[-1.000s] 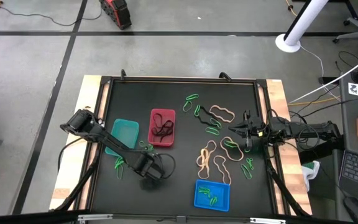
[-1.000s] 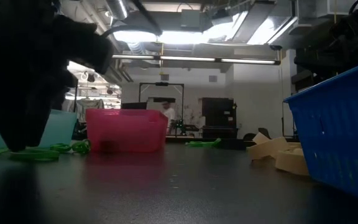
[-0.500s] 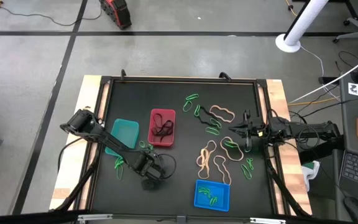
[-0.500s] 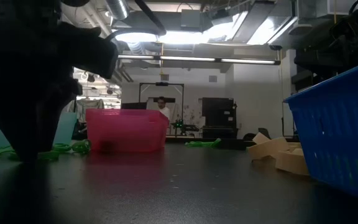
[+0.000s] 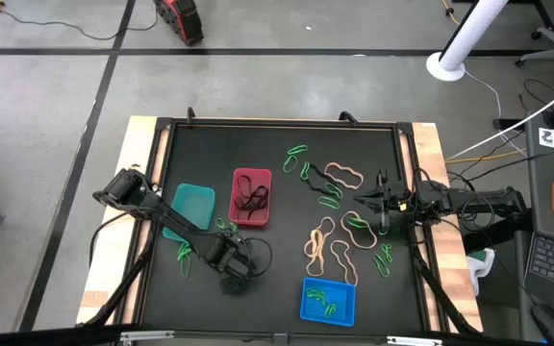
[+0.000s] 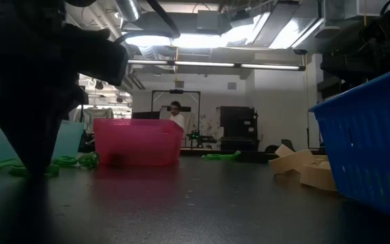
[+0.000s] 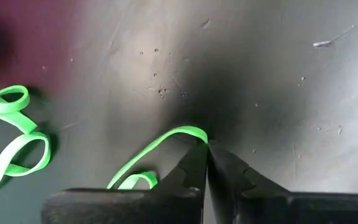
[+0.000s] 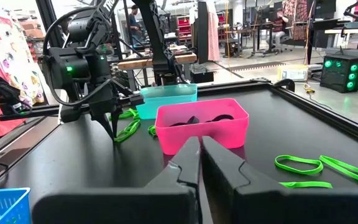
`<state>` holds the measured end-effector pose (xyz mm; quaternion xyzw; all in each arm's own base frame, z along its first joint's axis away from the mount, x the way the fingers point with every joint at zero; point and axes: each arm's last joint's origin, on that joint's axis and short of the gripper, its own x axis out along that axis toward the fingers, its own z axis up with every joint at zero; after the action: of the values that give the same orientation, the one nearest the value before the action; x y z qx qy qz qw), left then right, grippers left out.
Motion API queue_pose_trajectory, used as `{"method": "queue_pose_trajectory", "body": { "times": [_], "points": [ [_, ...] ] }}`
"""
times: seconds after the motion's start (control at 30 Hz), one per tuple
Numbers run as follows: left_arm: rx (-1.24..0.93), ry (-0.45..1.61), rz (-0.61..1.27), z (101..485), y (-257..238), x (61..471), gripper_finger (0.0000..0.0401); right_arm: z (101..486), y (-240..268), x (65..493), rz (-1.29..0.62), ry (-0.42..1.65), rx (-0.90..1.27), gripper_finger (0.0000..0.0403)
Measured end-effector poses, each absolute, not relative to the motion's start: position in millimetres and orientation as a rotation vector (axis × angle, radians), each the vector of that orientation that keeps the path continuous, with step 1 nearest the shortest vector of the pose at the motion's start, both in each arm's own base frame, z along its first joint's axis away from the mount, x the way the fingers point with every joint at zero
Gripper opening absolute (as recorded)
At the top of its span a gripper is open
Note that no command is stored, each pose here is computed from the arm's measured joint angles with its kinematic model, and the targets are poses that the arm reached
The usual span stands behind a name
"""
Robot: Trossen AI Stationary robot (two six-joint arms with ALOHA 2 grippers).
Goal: Sort rubber bands into baskets
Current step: Put the green rubber band into the blue bin
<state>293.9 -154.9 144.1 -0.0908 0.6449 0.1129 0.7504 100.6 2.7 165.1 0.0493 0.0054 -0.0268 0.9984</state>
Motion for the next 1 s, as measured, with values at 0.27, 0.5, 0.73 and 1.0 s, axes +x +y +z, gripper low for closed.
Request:
{"method": "queue_pose_trajectory", "body": {
  "times": [0.27, 0.5, 0.73, 1.0],
  "points": [
    [-0.232, 1.348, 0.217, 158.5, -161.1, 305.9, 0.0004, 165.3, 2.7, 100.6, -0.054, 0.010, 0.099, 0.0019],
    [-0.253, 1.206, 0.098, 178.5, -171.8, 325.7, 0.0002, 165.2, 2.7, 100.6, -0.054, 0.011, 0.099, 0.0019],
    [-0.294, 1.027, -0.006, 197.1, -178.7, 346.3, 0.0001, 165.1, 2.7, 100.6, -0.054, 0.010, 0.098, 0.0019],
    [-0.357, 0.733, -0.121, 221.1, -178.9, 373.2, 0.0001, 165.2, 2.7, 100.6, -0.054, 0.011, 0.099, 0.0019]
  ]
}}
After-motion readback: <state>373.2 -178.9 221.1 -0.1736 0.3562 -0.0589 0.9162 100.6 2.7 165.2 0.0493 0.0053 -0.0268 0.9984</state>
